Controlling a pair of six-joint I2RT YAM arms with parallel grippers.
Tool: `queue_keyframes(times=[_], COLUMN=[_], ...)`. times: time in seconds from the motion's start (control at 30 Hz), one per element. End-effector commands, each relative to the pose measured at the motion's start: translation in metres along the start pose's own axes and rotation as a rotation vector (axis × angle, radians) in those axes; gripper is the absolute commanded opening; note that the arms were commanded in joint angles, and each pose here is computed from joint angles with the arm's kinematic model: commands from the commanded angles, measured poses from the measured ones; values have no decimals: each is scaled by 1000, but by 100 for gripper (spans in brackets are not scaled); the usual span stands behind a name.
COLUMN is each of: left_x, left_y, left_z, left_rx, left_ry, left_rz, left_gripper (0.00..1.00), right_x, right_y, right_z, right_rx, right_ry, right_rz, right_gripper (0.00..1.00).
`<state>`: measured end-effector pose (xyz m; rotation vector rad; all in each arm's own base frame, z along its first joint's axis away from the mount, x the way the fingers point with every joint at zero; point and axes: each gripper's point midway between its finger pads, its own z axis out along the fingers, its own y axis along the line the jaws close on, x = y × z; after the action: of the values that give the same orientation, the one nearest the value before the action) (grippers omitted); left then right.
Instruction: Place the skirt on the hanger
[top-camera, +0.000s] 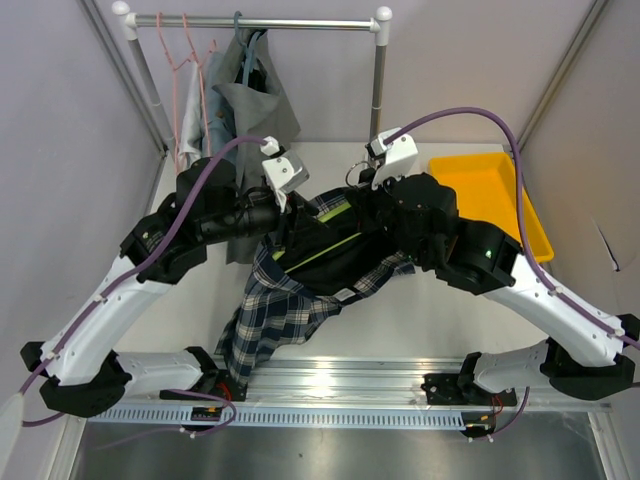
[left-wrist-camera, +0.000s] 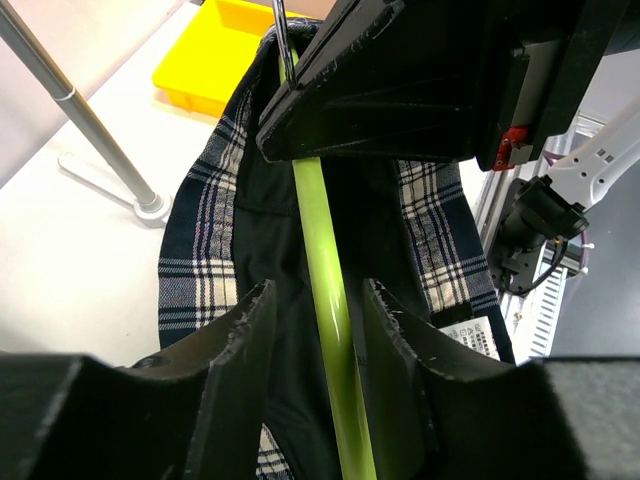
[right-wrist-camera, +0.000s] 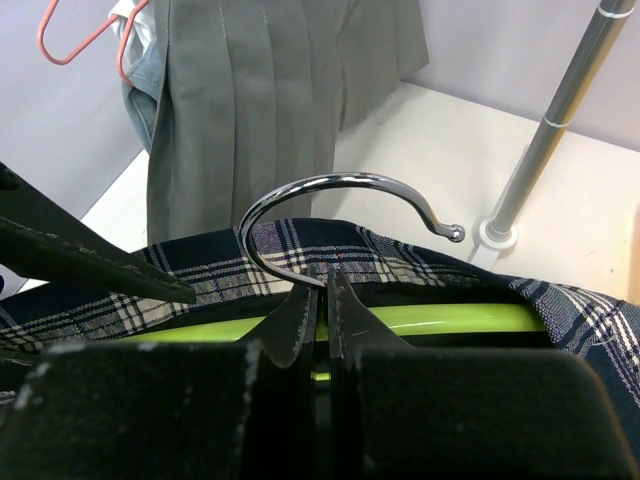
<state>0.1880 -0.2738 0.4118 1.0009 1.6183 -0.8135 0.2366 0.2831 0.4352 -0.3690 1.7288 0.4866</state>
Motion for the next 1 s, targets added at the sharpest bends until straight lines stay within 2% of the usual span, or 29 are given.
queue_keyframes(times=[0.0,0.2,0.3,0.4,0.43,0.5,0.7,0.77,0.8,0.87,0.9,0.93,0.97], left_x=[-10,-4,-4,-7,-6,-8,-25,-29,-30,-33,-34,-39,-39], left_y=[-1,0,-1,-3,-4,-6,2,6,8,10,13,15,16], left_z=[3,9,11,12,13,13,3,0,0,-3,-4,-8,-9], left_rx=[8,12,18,29,37,45,-25,-54,-64,-81,-100,-118,-126], left_ry=[-33,-21,-30,-39,-35,-38,-121,-137,-139,-145,-148,-158,-158], left_rz=[35,29,29,23,21,18,5,-2,-2,-3,-3,-28,-29], left_gripper=[45,45,41,22,10,0,0,0,0,0,0,0,0], right_x=[-59,-60,-61,-59,-58,-58,-49,-48,-43,-43,-39,-38,-35], right_y=[2,3,3,3,2,1,-6,-10,-11,-14,-17,-23,-23], right_z=[-15,-15,-16,-17,-16,-17,-14,-15,-12,-14,-12,-14,-13], right_rx=[-37,-42,-44,-45,-42,-40,-12,-4,3,7,18,34,36], right_ry=[-163,-166,-165,-163,-162,-162,-154,-158,-149,-155,-149,-155,-150], right_rz=[93,99,101,100,100,102,97,107,103,113,111,121,118], right_gripper=[0,0,0,0,0,0,0,7,16,27,40,57,63])
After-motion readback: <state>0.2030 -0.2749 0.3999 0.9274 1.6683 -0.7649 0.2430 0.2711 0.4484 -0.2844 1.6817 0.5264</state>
